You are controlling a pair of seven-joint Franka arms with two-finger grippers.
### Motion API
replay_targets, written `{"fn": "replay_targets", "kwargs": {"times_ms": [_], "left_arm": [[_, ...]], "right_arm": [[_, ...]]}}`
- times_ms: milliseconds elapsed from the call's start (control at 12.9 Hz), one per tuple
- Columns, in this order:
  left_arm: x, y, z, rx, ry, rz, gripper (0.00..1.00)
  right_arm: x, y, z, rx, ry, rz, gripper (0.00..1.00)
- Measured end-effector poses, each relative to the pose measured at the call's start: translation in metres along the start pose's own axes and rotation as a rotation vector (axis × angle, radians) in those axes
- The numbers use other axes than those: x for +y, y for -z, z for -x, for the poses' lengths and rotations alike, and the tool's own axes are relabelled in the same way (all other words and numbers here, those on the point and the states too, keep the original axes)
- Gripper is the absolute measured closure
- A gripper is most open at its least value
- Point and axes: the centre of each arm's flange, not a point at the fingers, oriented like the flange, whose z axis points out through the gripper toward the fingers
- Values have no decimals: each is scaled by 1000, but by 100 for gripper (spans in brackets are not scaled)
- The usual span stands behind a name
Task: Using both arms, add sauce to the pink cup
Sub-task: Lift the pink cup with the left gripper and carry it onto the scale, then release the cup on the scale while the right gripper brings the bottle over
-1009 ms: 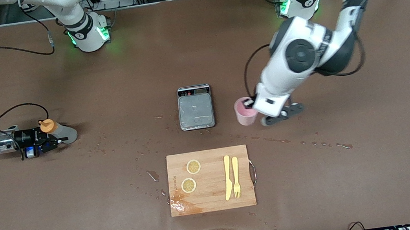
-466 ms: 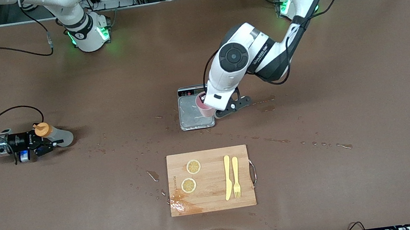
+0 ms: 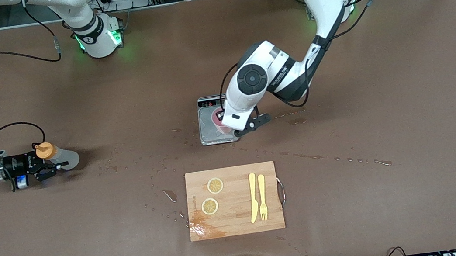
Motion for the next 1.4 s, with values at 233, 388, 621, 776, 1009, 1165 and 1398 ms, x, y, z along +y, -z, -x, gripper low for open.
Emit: {"fn": "replay_targets", "kwargs": {"times_ms": [233,388,621,776,1009,1165,1398], "left_arm": [[10,-13,16,-8,-19,9,96],[10,-22,15,-14,-27,3,96],[8,-31,13,-21,-36,-3,96],[8,-33,11,-23,-56,-6,90],[8,-28,5,-17,-129,5,58],[10,-22,3,-11,-130,17,34],[14,-11,3,-1,-132,32,1]], "right_arm": [[-9,10,25,33,-4,19,51],[-20,10,50,68,-20,37,51],[-36,4,95,131,-47,68,51],[-45,0,125,174,-73,78,51],[-55,-6,163,240,-97,87,51],[-61,-14,177,260,-113,88,51],[-70,-31,198,297,-127,81,51]]}}
